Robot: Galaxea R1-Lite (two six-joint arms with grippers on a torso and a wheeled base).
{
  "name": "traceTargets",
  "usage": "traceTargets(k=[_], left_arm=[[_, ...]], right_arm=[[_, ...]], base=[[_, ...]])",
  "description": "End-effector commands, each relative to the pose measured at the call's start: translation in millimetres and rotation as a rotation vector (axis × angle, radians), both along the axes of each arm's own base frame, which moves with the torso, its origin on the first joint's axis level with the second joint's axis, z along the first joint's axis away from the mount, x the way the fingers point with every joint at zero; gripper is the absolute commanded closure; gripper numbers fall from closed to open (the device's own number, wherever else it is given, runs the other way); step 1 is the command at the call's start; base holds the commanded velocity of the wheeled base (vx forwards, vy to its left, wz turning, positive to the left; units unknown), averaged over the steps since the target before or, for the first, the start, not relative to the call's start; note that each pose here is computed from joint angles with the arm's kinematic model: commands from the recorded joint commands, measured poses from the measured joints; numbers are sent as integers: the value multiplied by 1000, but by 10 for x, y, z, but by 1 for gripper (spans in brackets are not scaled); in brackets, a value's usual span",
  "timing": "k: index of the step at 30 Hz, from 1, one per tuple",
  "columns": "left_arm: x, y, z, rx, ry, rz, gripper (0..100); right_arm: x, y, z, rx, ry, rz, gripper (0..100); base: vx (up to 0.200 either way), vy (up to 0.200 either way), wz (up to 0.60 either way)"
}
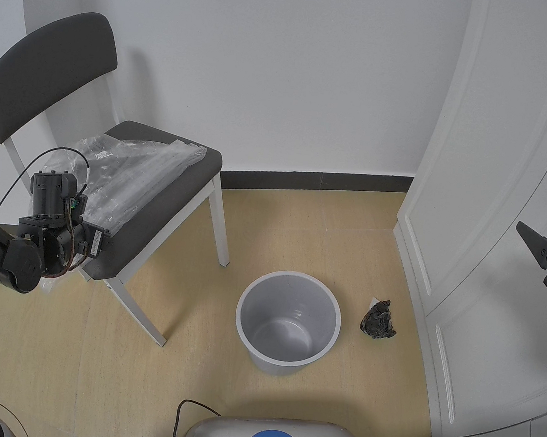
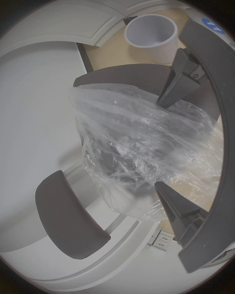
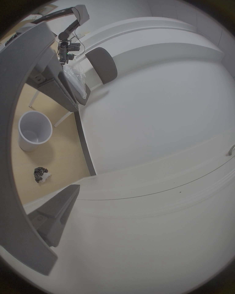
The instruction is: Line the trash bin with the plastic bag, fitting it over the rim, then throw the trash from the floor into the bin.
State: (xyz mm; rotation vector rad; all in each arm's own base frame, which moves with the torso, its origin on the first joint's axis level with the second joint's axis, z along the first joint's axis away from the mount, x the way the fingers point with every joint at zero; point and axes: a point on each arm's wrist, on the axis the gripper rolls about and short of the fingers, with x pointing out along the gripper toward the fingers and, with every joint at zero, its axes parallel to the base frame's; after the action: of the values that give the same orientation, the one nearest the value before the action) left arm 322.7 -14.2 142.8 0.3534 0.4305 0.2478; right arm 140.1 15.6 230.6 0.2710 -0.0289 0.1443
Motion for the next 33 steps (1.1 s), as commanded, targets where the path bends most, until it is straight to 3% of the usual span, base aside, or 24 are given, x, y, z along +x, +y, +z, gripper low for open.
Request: traceTargets(k=[1, 9, 16, 33], left_arm=[[-21, 18, 51, -1, -16, 5, 0], [-110, 53, 334, -1, -92, 13, 0], [-59, 176, 406, -2, -101, 52, 0], [-27, 127, 135, 5, -17, 36, 0]], right_arm=[[-2, 1, 1, 0, -1, 1, 0], [-2, 1, 1, -1, -1, 1, 0], [-9, 0, 6, -1, -4, 1, 0], [-16, -1, 6, -1, -6, 1, 0]], base=[[0, 0, 0], [0, 0, 0], [0, 0, 0], [0, 0, 0]])
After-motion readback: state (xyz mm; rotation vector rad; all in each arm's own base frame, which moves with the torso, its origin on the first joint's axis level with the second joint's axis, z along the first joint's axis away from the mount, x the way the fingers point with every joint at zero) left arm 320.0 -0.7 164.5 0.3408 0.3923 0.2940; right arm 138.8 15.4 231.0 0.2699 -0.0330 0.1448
